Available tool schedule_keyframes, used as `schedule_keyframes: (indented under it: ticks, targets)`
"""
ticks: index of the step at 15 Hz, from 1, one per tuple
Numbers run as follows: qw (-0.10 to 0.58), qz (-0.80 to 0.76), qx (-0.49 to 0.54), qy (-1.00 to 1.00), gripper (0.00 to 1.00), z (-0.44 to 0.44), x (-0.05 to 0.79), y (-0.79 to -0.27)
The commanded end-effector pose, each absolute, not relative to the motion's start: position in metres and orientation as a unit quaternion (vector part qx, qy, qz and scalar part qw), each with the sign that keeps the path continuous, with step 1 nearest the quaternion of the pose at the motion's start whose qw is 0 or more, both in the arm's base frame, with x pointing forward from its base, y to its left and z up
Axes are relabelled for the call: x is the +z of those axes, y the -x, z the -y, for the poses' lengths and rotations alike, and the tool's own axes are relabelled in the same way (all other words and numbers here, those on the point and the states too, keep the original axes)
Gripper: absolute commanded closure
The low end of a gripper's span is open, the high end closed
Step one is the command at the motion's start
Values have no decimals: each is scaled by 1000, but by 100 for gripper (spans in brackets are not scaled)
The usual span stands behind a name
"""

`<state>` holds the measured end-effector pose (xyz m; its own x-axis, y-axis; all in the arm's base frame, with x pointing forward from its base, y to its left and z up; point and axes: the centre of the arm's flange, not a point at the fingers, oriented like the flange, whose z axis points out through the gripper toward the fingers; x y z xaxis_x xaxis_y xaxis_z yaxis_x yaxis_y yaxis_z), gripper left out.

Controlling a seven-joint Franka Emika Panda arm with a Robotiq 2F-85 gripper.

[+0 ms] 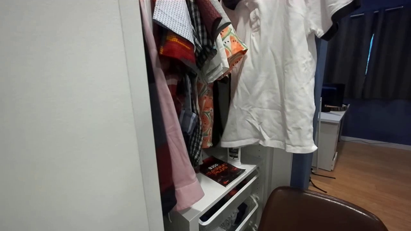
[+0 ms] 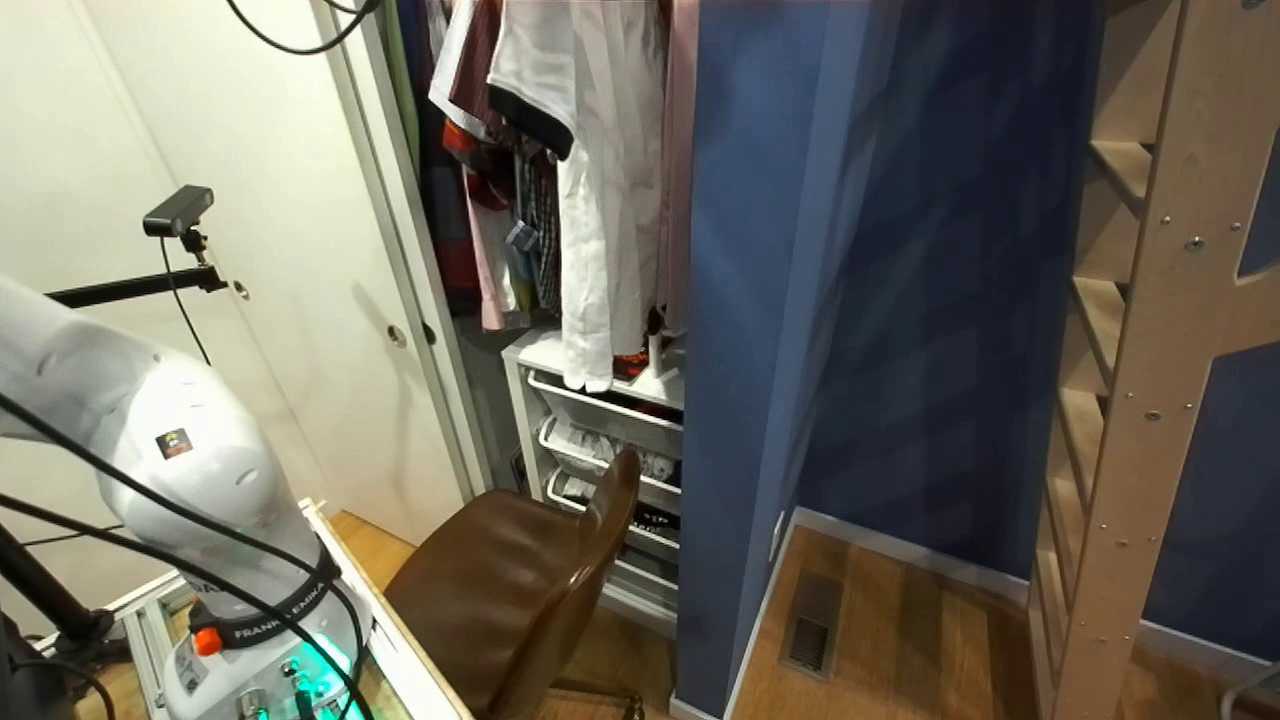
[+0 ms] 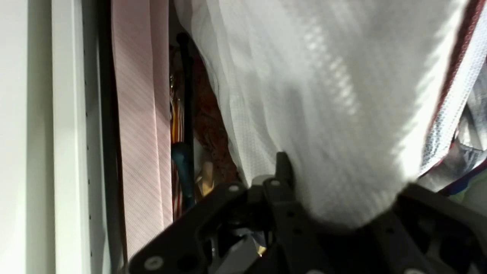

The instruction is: Pick up the white t shirt and hang it on the back of the chair

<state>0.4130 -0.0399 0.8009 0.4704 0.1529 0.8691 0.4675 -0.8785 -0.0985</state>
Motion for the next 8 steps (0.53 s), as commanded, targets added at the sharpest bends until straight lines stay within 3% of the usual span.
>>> schedule_keyframes:
  ticks: [1, 8]
  targets:
    - [183, 187, -458, 850, 96, 43, 781, -374]
    - [223, 175, -422, 861, 96, 67, 712, -340]
